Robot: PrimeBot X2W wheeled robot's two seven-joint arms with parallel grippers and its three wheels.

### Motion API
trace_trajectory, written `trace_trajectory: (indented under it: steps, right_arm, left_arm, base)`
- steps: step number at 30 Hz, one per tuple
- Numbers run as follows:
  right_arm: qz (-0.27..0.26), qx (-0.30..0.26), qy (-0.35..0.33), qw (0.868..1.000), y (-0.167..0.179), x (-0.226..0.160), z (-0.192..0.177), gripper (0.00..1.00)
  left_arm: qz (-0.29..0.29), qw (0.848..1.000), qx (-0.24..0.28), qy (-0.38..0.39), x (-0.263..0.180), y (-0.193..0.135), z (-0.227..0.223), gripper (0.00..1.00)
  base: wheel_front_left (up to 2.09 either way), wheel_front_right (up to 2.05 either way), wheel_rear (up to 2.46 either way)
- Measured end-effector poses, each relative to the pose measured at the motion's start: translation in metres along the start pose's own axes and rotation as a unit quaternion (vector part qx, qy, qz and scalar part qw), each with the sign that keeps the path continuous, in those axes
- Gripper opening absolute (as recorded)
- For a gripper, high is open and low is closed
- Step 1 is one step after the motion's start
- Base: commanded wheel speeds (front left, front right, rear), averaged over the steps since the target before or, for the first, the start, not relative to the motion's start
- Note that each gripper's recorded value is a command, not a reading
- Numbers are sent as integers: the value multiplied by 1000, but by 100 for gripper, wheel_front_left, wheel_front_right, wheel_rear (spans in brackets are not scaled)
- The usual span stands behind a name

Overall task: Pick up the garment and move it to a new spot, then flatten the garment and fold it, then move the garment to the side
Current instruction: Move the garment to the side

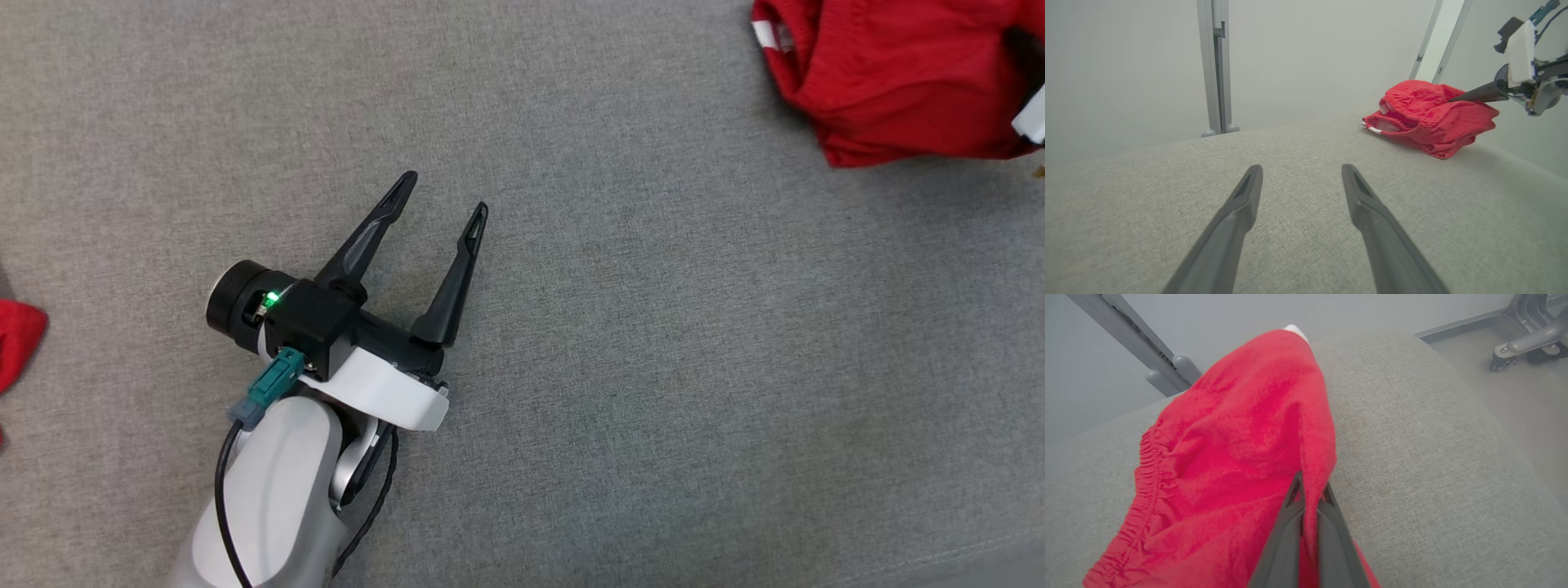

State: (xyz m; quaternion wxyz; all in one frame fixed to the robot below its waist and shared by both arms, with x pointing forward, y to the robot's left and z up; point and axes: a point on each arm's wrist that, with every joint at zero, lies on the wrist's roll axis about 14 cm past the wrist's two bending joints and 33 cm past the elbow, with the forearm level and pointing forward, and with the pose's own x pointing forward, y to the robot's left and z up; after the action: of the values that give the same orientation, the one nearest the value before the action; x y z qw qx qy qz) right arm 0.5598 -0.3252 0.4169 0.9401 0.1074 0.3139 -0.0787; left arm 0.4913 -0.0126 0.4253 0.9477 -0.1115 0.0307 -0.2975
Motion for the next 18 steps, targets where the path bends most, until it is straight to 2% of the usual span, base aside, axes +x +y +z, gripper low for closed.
trace_trajectory:
  steps: [9, 10, 11, 12, 13, 18]
  right_arm:
    - [-45, -43, 6, 998, -21, 16, -1, 0]
    - [-46, -44, 5, 998, -20, 17, -1, 9]
    - [-48, -47, 5, 998, -20, 18, -1, 34]
    - [-48, -51, 5, 998, -19, 18, -1, 73]
    - [-49, -54, 3, 997, -18, 17, 0, 100]
    - [-54, -67, -18, 996, -20, 11, 9, 100]
  left_arm:
    - [4, 1000, -3, 11, 2, 9, -13, 100]
    - [4, 1000, -2, 11, 2, 10, -13, 100]
    - [5, 1000, -2, 11, 2, 10, -12, 100]
    - [6, 1000, -1, 12, 1, 11, -12, 100]
    - [6, 1000, 0, 12, 0, 11, -11, 100]
    - [11, 1000, 4, 13, -3, 13, -8, 100]
  base:
    - [0, 0, 0]
    - [0, 0, 0]
    - [0, 0, 0]
    - [0, 0, 0]
    - [0, 0, 0]
    - [0, 0, 0]
